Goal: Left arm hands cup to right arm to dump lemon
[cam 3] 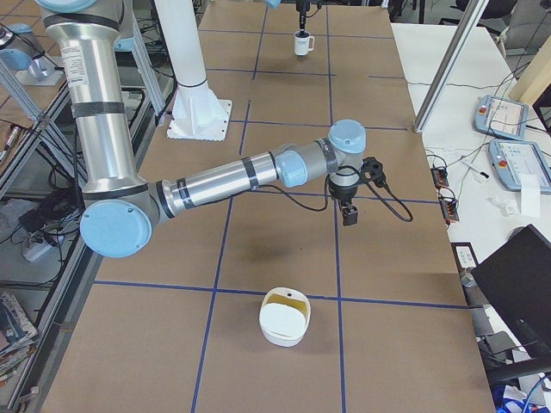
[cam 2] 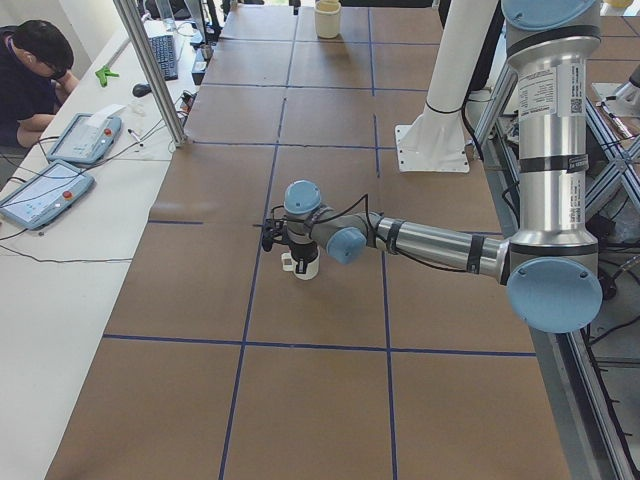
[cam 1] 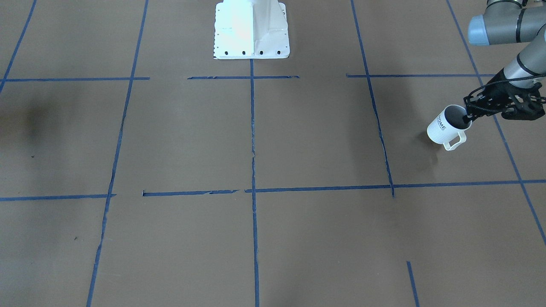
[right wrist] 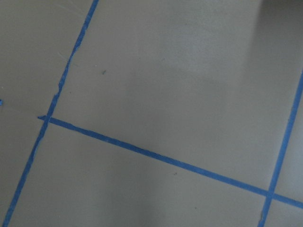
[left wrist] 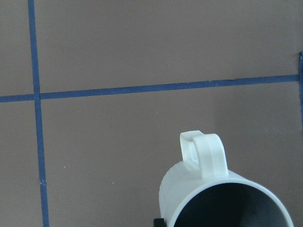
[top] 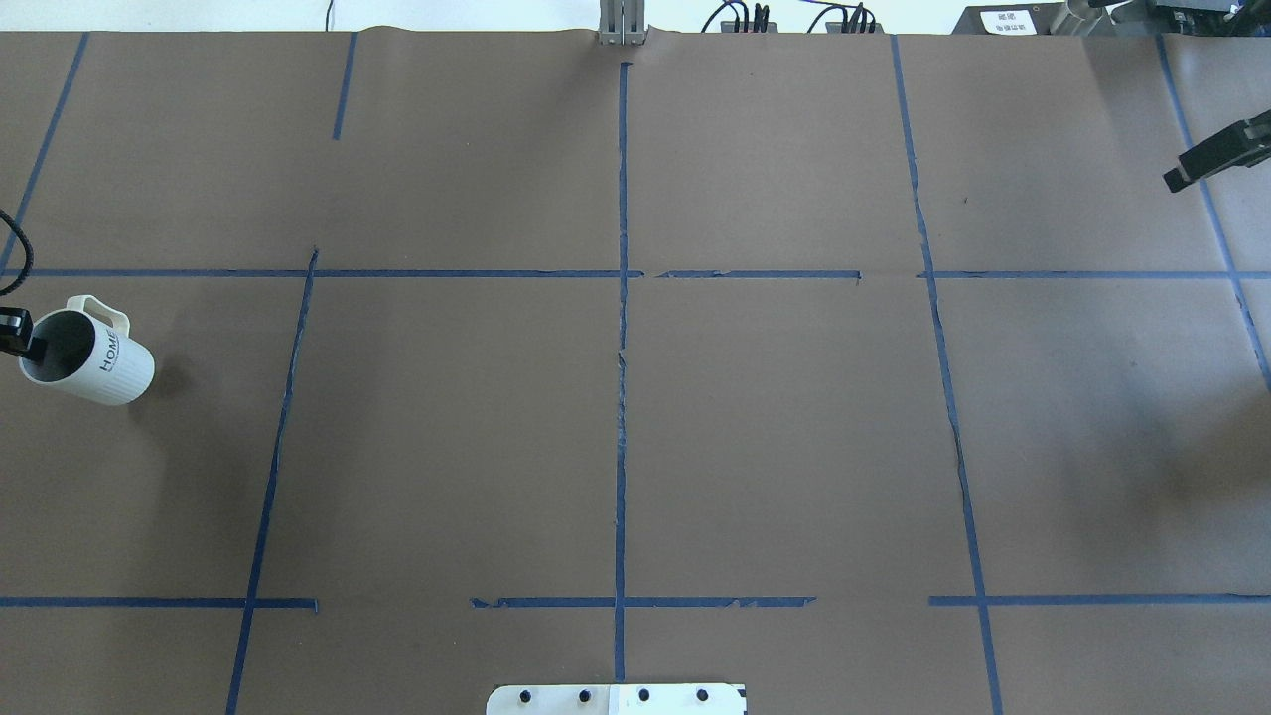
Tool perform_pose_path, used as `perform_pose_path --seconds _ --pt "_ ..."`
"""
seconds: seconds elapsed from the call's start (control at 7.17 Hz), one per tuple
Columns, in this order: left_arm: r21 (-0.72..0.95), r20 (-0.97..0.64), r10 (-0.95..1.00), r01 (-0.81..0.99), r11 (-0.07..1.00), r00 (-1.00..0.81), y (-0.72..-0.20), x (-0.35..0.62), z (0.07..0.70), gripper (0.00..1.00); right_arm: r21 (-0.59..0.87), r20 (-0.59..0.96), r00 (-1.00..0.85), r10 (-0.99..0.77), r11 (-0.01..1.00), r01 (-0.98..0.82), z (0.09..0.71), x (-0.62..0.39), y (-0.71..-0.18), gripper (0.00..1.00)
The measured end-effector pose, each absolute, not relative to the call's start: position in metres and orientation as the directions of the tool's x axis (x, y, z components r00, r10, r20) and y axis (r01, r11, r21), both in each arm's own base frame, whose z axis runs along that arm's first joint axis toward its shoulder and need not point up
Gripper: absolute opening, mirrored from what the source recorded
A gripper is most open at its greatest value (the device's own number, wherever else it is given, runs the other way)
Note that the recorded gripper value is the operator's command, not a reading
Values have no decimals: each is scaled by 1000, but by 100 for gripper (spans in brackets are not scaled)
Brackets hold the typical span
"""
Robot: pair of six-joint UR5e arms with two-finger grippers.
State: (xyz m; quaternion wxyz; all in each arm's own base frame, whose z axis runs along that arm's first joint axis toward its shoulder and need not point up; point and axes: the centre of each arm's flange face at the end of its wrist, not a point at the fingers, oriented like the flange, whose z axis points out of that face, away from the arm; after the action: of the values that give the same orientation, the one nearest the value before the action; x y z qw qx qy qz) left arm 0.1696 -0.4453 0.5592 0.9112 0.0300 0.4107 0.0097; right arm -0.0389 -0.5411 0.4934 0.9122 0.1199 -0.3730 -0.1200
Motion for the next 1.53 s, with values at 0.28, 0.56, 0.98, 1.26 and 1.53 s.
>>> perform_pose_path --seconds 0.28,0.56,0.98,1.26,1.53 --pt "59 -749 53 -14 998 660 -443 177 559 0 300 651 696 -302 945 128 500 -30 -529 100" --pt "54 -749 52 -17 998 661 -442 177 562 0 294 653 697 -297 947 128 504 -28 -524 100" --pt "63 -741 72 -39 997 667 -440 177 565 1 289 654 697 -294 949 128 508 -28 -521 100" --pt "73 -731 99 -67 995 675 -441 177 568 58 290 654 697 -294 949 128 509 -27 -517 100" --pt "77 -727 106 -74 994 678 -442 175 570 100 284 655 699 -289 950 127 510 -25 -509 100"
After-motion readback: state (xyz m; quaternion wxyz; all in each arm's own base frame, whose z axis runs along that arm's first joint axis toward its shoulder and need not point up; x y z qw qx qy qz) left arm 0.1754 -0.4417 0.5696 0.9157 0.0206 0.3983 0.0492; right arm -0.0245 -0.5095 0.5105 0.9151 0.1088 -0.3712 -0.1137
